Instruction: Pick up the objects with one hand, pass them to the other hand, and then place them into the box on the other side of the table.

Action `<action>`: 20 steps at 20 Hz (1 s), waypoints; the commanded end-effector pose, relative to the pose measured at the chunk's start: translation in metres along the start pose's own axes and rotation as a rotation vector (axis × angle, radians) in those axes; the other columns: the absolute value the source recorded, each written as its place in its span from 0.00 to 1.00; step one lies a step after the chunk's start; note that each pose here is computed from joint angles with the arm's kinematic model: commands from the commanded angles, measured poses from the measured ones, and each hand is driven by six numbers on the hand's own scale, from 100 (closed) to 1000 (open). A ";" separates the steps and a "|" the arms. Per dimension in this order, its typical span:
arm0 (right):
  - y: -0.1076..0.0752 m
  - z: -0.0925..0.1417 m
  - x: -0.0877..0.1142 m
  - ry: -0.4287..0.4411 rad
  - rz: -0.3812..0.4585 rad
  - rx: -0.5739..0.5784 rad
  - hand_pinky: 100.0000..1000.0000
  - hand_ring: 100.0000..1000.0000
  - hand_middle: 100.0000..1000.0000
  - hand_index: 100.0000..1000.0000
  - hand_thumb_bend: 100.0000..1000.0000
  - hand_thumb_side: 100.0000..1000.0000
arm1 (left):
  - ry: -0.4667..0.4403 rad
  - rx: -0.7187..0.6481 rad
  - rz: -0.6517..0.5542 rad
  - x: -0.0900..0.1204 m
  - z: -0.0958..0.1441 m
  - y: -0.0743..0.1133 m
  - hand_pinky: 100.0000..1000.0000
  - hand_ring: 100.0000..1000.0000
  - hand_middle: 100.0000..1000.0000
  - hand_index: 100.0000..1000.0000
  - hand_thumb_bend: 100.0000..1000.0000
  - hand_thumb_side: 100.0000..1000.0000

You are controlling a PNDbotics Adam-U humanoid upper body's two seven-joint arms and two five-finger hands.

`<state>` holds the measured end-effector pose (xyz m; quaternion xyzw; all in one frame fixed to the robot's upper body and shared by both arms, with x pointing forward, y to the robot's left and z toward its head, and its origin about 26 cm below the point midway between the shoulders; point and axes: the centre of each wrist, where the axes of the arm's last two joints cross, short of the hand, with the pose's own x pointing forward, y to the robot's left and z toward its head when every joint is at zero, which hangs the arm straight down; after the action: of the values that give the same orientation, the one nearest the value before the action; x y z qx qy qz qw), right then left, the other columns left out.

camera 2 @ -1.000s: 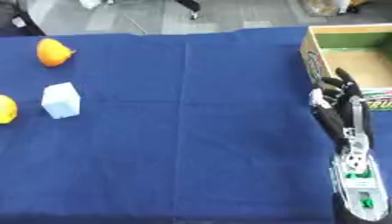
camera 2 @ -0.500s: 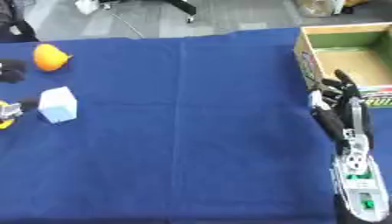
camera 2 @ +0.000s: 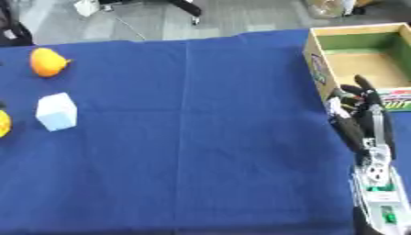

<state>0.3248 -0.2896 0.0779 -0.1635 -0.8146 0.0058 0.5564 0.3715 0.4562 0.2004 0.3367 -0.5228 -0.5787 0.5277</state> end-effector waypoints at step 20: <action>0.001 -0.003 0.003 -0.012 -0.009 0.009 0.71 0.69 0.74 0.93 0.04 0.33 | -0.082 -0.008 -0.240 -0.019 -0.038 -0.027 0.78 0.70 0.73 0.86 0.49 0.41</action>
<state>0.3252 -0.2876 0.0757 -0.1592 -0.8130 0.0074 0.5600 0.4027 0.4570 0.1486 0.3535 -0.4976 -0.6556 0.4446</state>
